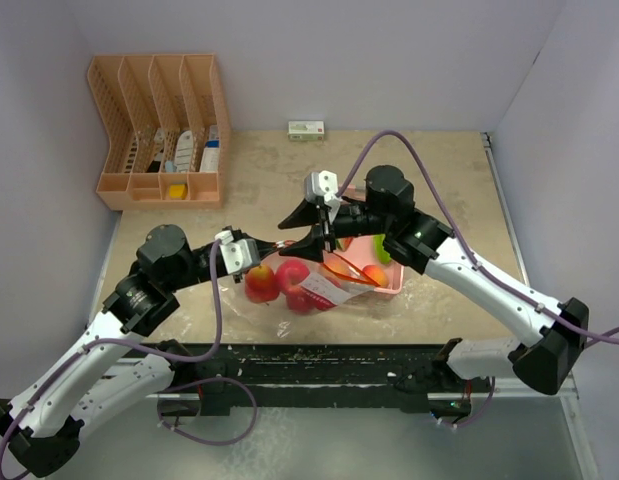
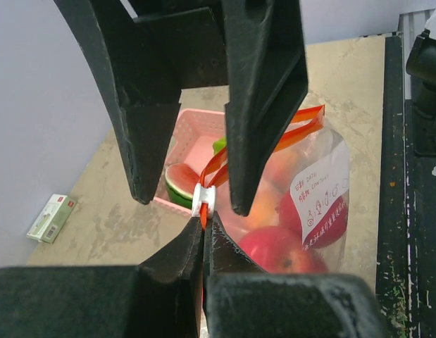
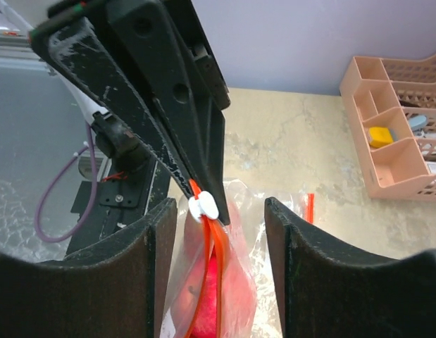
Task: Place the food in the zip-top bag and seal the zipper
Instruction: Zip the zipper food storage bag at the center of the board.
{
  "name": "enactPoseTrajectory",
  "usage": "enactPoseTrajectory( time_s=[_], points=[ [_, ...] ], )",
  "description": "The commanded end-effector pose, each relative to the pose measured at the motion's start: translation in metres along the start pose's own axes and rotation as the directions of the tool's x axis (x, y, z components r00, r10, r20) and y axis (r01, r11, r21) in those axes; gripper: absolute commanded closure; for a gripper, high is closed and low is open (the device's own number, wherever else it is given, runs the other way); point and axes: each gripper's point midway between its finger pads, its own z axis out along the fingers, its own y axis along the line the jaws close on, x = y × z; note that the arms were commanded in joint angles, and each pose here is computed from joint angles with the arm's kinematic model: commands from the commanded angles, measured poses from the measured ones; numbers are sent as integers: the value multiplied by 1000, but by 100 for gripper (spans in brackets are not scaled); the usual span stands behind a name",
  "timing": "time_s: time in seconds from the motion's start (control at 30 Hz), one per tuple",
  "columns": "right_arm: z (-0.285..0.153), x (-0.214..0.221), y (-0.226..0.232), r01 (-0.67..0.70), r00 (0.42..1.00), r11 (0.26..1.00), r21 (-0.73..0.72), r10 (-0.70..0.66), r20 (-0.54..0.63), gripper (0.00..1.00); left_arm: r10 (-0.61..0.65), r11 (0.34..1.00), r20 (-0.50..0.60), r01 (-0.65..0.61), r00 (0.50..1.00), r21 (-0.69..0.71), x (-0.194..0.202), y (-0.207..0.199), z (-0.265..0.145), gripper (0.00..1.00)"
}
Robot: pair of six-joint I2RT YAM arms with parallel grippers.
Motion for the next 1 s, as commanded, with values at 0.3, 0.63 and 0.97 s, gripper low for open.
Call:
enactPoseTrajectory(
  time_s=[0.3, 0.63, 0.97],
  points=[
    [-2, -33, -5, 89, 993, 996, 22, -91, 80, 71, 24, 1000, 74, -22, 997, -21, -31, 8, -4, 100],
    [4, -23, -6, 58, 997, 998, -4, -57, 52, 86, 30, 999, 75, -27, 997, -33, -32, 10, -5, 100],
    [-1, -2, 2, 1, 1000, 1000, -11, -1, -4, 100, 50, 994, 91, -41, 995, -100, -40, 19, -14, 100]
  ],
)
